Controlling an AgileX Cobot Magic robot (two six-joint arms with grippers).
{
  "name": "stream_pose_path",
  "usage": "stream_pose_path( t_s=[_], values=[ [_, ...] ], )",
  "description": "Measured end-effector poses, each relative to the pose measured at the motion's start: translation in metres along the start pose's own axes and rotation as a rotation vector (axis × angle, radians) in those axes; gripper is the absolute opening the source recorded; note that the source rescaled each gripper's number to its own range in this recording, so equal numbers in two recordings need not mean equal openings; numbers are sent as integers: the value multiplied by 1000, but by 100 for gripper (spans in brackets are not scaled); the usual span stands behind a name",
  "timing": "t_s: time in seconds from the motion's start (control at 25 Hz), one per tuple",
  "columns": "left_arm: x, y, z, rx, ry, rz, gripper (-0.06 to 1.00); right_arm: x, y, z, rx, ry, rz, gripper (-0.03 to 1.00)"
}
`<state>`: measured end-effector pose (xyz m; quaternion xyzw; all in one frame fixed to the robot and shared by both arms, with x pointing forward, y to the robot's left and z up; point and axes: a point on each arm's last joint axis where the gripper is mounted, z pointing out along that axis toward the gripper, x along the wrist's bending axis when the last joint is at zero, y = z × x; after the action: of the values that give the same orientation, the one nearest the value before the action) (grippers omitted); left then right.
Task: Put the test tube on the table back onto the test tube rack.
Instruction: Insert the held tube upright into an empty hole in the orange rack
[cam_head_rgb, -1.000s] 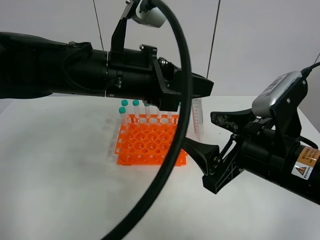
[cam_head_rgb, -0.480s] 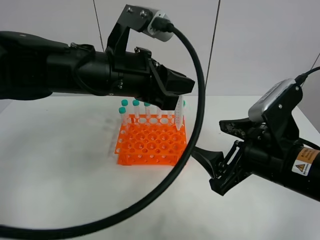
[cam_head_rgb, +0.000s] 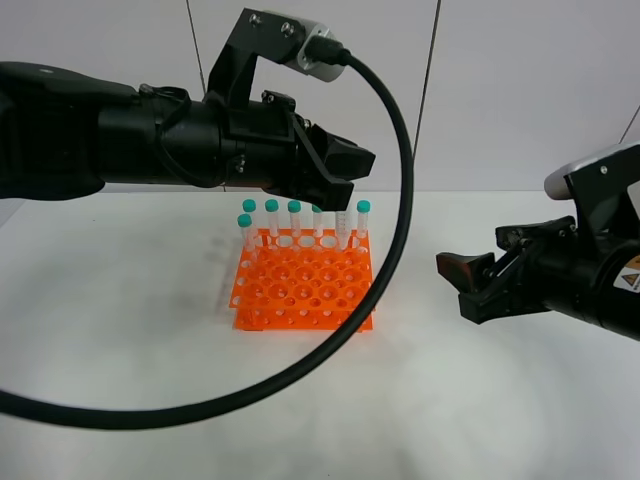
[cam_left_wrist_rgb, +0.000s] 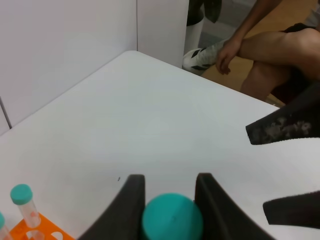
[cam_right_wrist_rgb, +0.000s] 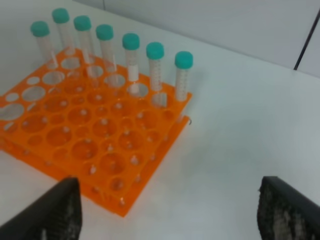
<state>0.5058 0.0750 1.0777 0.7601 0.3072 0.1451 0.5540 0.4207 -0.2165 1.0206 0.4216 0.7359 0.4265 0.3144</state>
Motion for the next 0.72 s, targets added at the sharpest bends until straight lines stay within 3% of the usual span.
stream_pose_path(
  t_s=[0.16, 0.36, 0.52, 0.72],
  values=[
    [-1, 0, 0, 0, -6, 0, 0, -7, 18, 7, 106, 25, 48, 88],
    [-2, 0, 0, 0, -26, 0, 0, -26, 29, 20, 385, 22, 67, 86],
    [-3, 0, 0, 0, -33, -1, 0, -49, 26, 19, 577, -110, 25, 86],
    [-4, 0, 0, 0, -41, -1, 0, -66, 31, 13, 614, -280, 10, 86]
  ],
)
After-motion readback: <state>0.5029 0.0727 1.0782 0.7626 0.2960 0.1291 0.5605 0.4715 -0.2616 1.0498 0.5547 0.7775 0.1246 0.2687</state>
